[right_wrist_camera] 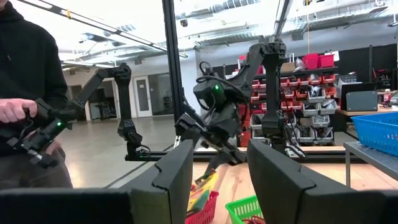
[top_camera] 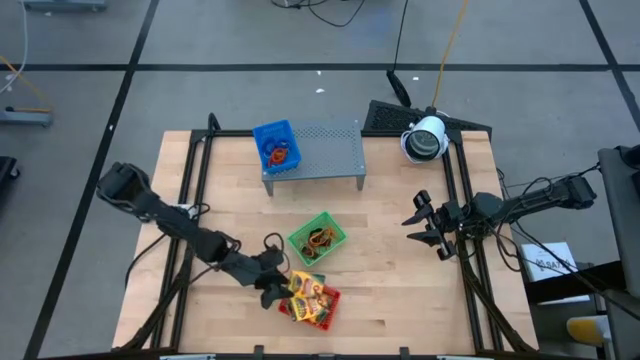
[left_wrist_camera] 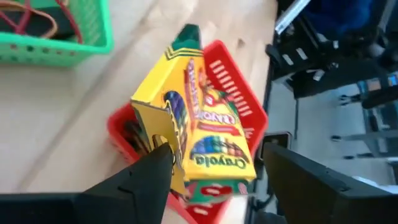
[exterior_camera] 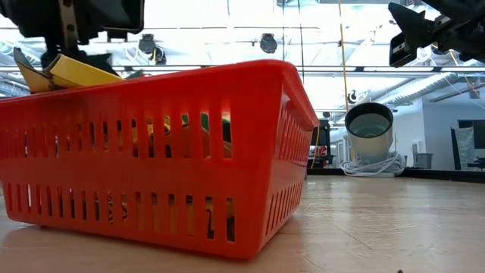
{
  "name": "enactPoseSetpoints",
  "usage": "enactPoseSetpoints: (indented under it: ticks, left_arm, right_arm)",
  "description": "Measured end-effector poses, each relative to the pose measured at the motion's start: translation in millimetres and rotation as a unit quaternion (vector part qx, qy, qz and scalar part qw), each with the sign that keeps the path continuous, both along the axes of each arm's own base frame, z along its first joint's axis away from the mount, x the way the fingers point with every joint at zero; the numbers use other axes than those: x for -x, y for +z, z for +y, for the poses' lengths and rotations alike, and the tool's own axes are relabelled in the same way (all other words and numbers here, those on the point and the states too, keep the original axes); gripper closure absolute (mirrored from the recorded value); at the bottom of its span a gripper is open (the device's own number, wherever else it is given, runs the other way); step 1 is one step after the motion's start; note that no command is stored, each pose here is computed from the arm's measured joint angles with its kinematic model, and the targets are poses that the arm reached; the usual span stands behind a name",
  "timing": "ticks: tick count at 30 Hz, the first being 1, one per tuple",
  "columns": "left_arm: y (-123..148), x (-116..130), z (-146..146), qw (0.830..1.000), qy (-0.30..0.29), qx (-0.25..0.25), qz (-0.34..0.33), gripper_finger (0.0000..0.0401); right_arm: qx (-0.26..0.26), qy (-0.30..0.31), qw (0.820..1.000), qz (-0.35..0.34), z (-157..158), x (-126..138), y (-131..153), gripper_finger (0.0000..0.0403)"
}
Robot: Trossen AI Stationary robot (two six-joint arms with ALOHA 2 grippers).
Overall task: Pick & Place Office Desk Supplies
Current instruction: Put the yellow crayon box into the red basket
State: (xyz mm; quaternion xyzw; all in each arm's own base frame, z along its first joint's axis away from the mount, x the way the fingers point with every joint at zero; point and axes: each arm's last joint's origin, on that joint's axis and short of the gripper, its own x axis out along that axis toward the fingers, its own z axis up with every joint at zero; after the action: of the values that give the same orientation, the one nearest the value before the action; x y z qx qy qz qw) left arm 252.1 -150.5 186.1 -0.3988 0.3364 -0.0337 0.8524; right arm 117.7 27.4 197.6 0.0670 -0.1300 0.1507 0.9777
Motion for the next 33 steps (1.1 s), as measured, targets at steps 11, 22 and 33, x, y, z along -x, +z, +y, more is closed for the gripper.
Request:
enactPoseSetpoints:
  ticks: [11, 22, 33]
  left_arm:
    - [3.8, 8.3, -15.0, 0.999, -0.039, 0.024, -0.005, 0.0139]
    - [7.7, 8.1, -18.7, 0.997, -0.068, 0.023, -0.031, 0.0139]
    - [8.1, 10.6, -22.8, 0.996, -0.084, 0.019, -0.032, 0.0139]
  right_arm:
    - [0.0, 0.0, 1.0, 0.0, 0.0, 0.0, 0.0, 0.0261]
    - [0.0, 0.0, 1.0, 0.0, 0.0, 0.0, 0.0, 0.0261]
    - [0.0, 0.0, 1.0, 0.0, 0.0, 0.0, -0.1, 0.0261]
